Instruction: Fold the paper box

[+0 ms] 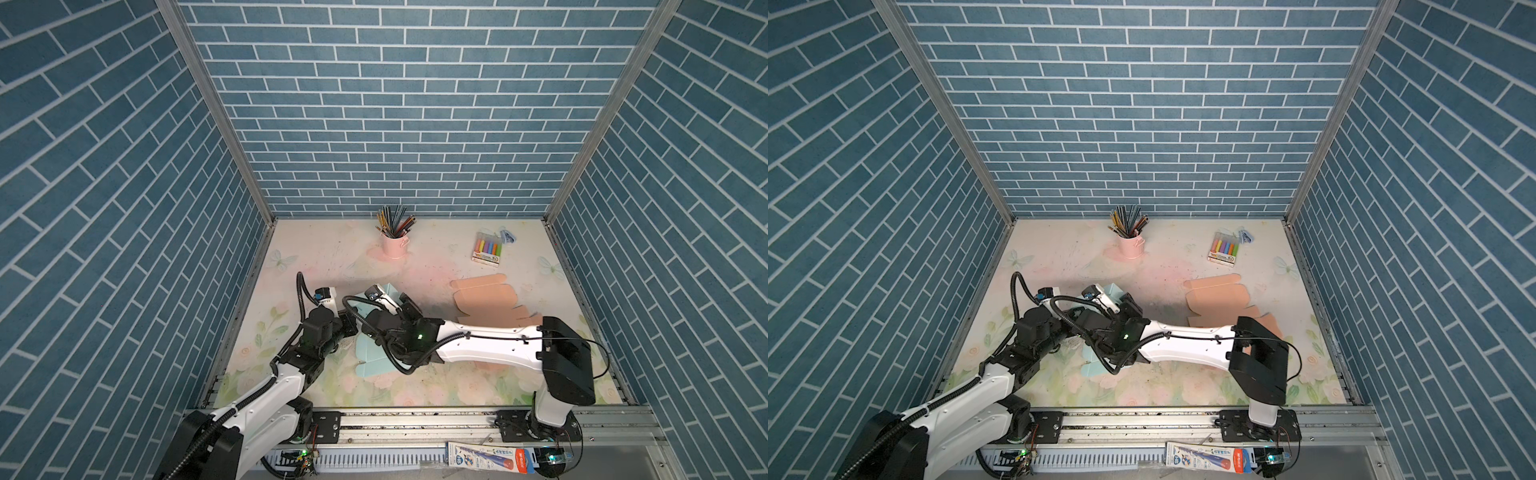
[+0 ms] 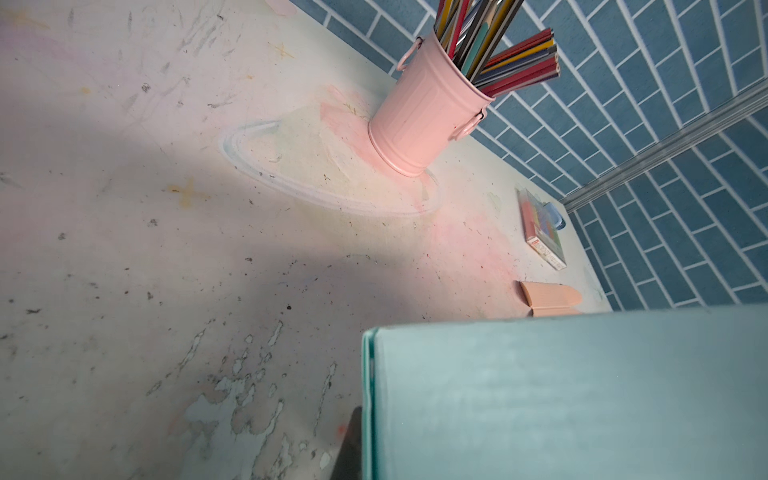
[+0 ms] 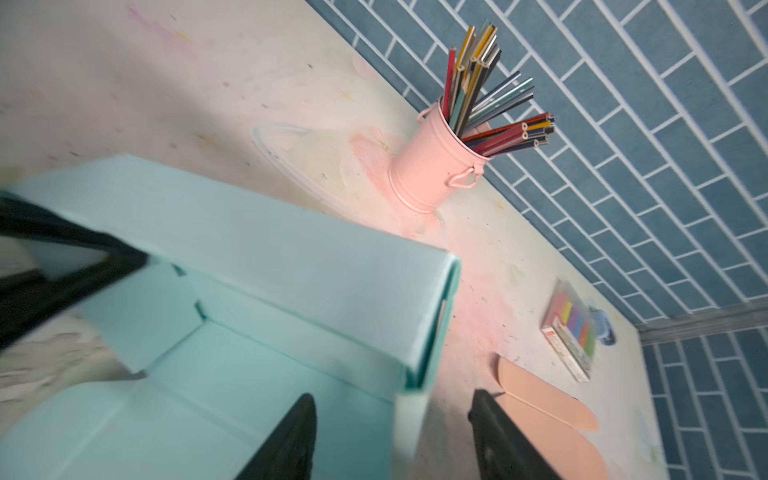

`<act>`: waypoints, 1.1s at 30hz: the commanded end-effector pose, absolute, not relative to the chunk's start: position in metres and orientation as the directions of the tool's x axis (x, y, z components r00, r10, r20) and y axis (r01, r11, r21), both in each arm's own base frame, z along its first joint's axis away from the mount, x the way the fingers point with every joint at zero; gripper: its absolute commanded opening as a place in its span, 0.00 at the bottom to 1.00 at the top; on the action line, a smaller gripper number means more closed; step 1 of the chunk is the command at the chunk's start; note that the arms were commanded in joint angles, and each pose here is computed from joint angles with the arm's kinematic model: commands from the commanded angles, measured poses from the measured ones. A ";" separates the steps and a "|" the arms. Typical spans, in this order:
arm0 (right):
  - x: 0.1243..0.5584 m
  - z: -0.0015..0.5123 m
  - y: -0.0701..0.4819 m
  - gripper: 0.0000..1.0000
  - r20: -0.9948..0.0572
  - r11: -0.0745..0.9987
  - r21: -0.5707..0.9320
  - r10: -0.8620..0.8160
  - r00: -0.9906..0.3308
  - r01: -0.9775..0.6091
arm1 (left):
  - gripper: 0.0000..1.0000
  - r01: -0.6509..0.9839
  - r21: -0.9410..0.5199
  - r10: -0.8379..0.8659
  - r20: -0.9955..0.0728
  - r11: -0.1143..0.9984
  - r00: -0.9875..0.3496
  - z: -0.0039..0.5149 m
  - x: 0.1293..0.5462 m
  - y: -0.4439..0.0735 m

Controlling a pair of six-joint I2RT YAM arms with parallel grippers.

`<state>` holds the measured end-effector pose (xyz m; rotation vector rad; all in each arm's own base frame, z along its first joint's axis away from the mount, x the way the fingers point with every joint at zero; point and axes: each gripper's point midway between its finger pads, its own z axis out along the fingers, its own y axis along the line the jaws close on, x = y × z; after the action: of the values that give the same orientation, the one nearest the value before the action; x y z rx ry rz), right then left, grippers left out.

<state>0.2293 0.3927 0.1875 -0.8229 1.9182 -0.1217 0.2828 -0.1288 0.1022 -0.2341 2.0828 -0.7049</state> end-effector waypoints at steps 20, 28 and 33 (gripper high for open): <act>0.223 0.231 0.396 0.81 -0.725 0.329 0.620 -0.108 -0.680 -0.712 | 0.00 0.512 -0.276 -0.062 -0.916 0.813 -0.396 0.129 0.255 -0.185; 0.216 0.171 0.402 0.80 -0.606 0.299 0.715 -0.185 -0.773 -0.632 | 0.00 0.491 -0.227 -0.014 -0.916 0.841 -0.400 0.112 0.259 -0.190; 0.208 0.151 0.404 0.80 -0.555 0.276 0.757 -0.205 -0.806 -0.592 | 0.00 0.465 -0.205 -0.004 -0.918 0.862 -0.396 0.103 0.262 -0.186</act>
<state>0.2187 0.3997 0.1475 -0.7167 2.2173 1.4249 0.2539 -0.1892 0.0918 0.3759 1.9890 -0.5622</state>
